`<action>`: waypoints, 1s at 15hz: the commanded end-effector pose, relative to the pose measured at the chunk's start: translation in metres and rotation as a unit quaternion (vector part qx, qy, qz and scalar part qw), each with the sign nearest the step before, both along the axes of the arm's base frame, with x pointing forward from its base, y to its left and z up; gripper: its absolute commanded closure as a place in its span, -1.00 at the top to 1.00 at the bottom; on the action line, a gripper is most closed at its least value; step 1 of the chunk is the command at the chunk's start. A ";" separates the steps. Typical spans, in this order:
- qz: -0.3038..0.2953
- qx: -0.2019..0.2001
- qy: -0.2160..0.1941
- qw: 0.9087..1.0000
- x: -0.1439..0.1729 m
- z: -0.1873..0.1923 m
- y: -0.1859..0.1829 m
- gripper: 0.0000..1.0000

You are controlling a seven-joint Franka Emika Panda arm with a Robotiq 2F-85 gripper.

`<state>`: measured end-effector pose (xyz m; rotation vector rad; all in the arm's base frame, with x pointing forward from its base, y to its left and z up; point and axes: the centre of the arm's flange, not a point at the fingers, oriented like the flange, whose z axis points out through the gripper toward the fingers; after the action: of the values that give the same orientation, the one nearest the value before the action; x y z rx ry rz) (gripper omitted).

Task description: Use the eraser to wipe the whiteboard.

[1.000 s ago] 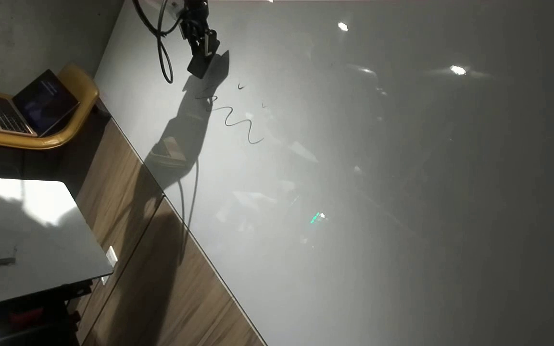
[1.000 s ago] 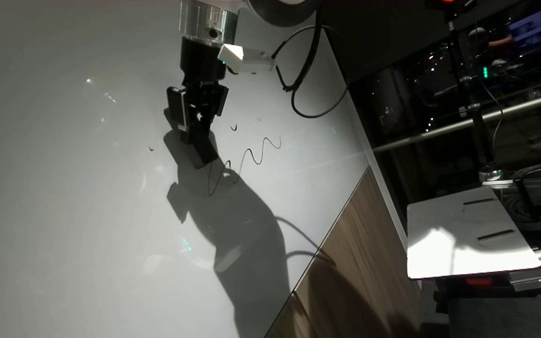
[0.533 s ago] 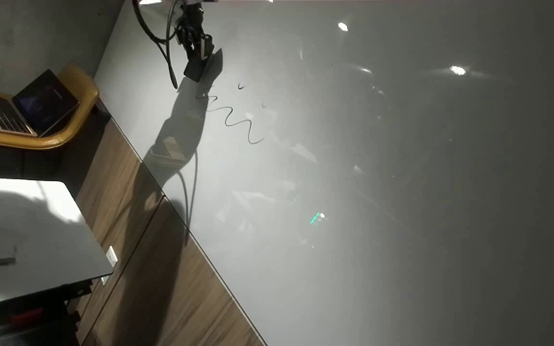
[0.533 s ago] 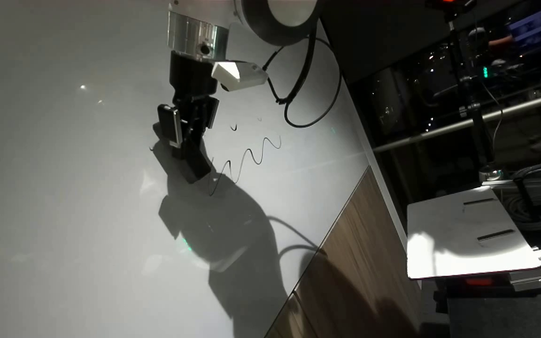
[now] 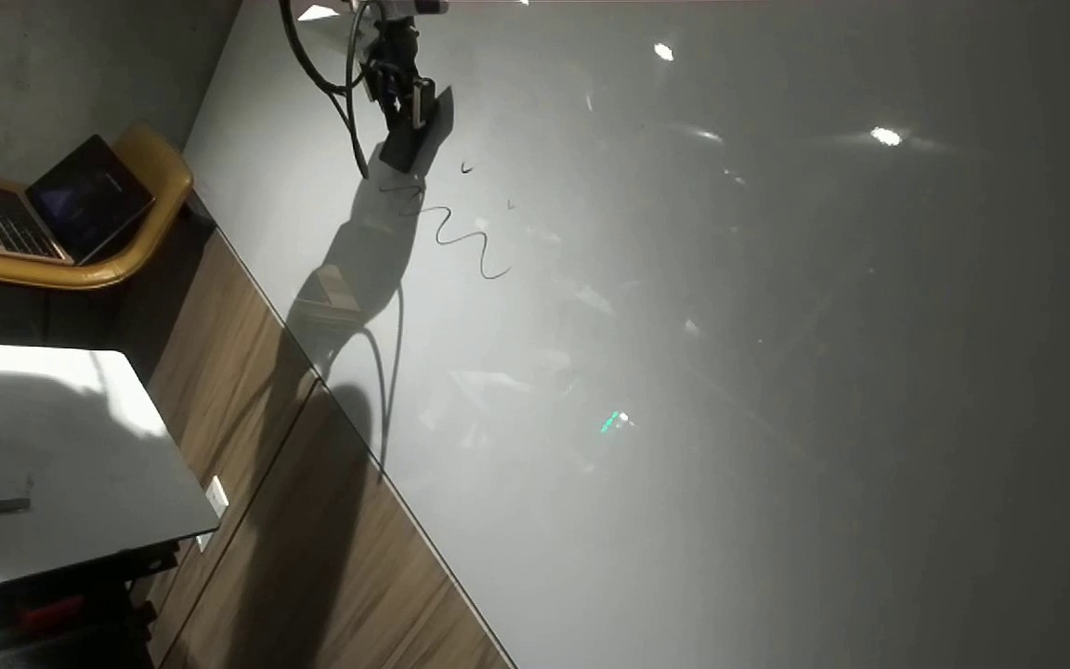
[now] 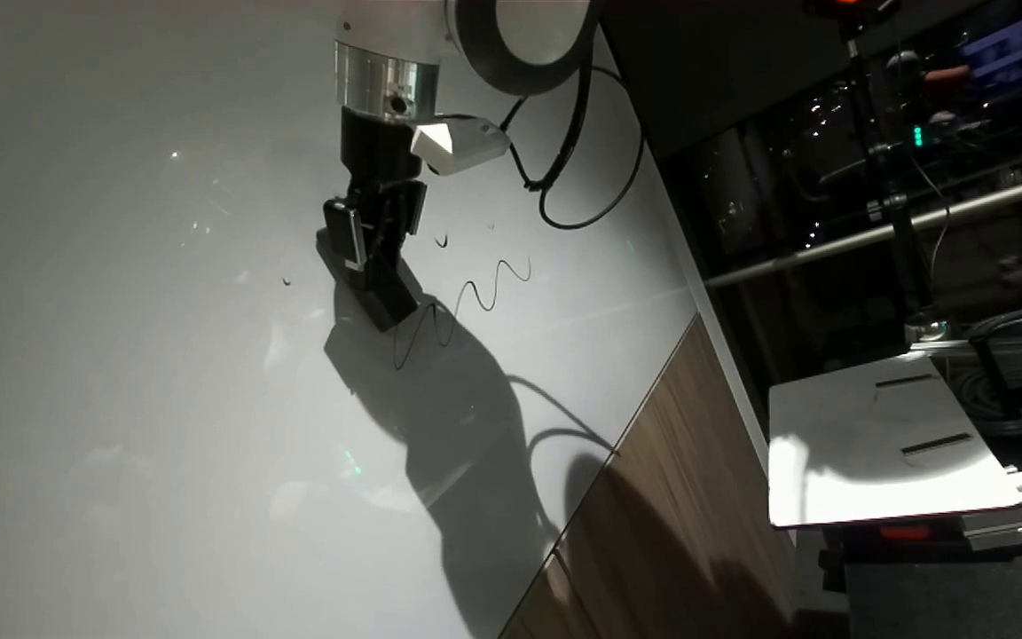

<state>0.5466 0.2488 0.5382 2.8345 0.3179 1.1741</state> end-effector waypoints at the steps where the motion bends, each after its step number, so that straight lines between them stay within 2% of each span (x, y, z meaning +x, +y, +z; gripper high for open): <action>1: -0.042 -0.017 -0.019 0.999 0.020 0.023 -0.079 -0.43; 5: -0.100 -0.022 -0.019 0.995 0.016 0.019 -0.145 -0.43; 11: -0.169 -0.033 -0.006 0.985 0.028 0.004 -0.268 -0.43; 15: -0.195 -0.038 0.006 0.980 0.042 -0.006 -0.357 -0.43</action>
<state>0.5522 -0.0450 0.5312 2.6730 -0.1532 0.9941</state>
